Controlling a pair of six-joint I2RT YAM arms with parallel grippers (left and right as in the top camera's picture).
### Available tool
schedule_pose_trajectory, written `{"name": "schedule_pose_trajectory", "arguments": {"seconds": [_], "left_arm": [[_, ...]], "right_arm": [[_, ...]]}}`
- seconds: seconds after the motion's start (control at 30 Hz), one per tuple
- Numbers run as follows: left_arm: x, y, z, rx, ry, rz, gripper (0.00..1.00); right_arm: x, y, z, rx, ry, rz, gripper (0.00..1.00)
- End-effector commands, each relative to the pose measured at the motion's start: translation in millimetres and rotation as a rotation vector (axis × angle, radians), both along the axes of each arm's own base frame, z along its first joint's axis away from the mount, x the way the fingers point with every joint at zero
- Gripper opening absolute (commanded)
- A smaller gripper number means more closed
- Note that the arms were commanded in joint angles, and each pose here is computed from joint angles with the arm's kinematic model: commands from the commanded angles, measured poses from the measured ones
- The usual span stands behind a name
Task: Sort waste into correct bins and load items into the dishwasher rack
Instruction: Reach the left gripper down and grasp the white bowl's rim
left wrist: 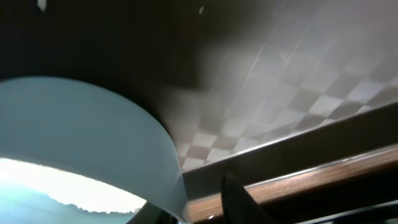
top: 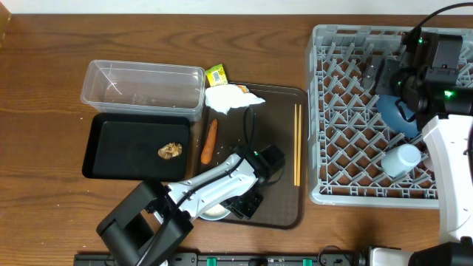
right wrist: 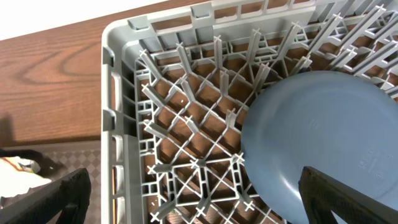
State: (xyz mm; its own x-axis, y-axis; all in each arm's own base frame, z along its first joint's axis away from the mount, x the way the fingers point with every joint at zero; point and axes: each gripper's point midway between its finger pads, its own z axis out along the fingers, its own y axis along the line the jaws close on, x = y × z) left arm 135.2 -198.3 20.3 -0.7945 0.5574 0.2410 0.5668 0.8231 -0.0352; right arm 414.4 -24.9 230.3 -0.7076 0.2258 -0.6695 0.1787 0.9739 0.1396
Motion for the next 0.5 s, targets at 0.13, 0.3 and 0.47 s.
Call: {"name": "schedule_pose_trajectory", "arguments": {"seconds": [0.13,0.3,0.47], "left_arm": [[7.6,-13.4,-3.8,-0.065,-0.026,-0.033,0.15],[11.2,-13.1,-5.4,-0.061,-0.046,-0.036,0.22],[13.3,-9.4,-13.6,-0.043,-0.06,-0.04,0.22]], "right_arm": [[1.1,4.2,6.8,0.011,-0.018,0.004,0.99],[-0.9,4.1,4.9,0.011,-0.007,0.004,0.99],[-1.3,4.2,4.5,0.011,-0.004,0.004,0.99]]}}
